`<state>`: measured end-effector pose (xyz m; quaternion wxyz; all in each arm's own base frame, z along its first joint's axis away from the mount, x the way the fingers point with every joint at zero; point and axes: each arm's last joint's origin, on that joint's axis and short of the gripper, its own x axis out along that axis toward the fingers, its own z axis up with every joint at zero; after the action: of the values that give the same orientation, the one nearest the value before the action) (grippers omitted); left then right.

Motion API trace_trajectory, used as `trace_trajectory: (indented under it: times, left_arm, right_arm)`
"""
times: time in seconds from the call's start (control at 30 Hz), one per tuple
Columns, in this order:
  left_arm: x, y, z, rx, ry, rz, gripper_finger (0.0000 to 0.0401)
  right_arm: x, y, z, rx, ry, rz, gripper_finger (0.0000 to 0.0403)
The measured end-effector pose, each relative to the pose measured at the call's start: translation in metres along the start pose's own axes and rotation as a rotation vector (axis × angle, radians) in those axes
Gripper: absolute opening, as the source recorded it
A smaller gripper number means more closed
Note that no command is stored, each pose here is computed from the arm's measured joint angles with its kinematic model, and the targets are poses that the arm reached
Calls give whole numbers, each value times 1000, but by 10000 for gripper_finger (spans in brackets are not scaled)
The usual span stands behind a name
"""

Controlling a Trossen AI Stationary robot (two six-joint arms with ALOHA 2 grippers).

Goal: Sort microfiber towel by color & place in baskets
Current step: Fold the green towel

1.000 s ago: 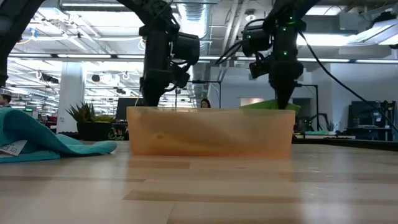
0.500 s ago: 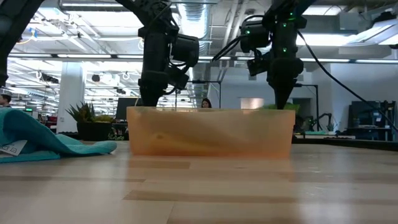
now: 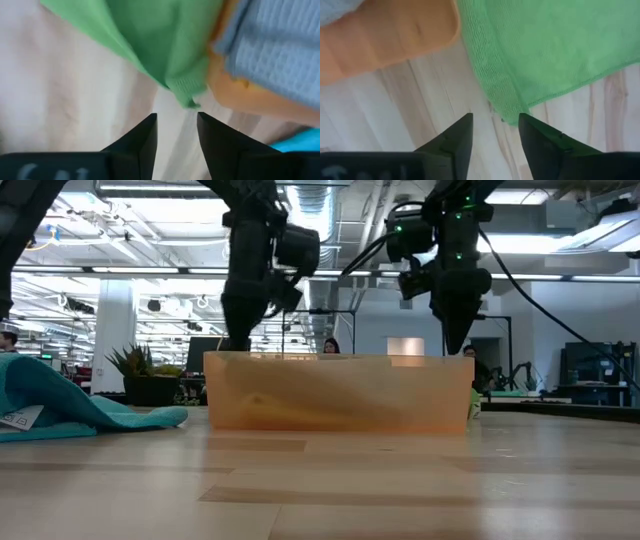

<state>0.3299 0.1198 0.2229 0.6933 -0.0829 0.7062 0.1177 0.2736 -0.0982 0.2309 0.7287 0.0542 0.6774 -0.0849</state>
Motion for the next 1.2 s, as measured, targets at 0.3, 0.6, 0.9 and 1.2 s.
trace_trajectory:
  times: [0.3,0.6,0.9,1.2]
  left_arm:
    - [-4,18,27,1,-243,91,135]
    - [31,27,41,108,-226,199,135]
    - [38,29,48,187,-270,163,135]
    - [44,34,54,212,-304,192,135]
  right_arm:
    - [-2,-1,5,25,-46,-8,200]
    - [-2,-1,4,66,-37,-5,193]
    - [-2,0,4,79,-36,-4,191]
    - [-3,0,4,86,-39,-4,187]
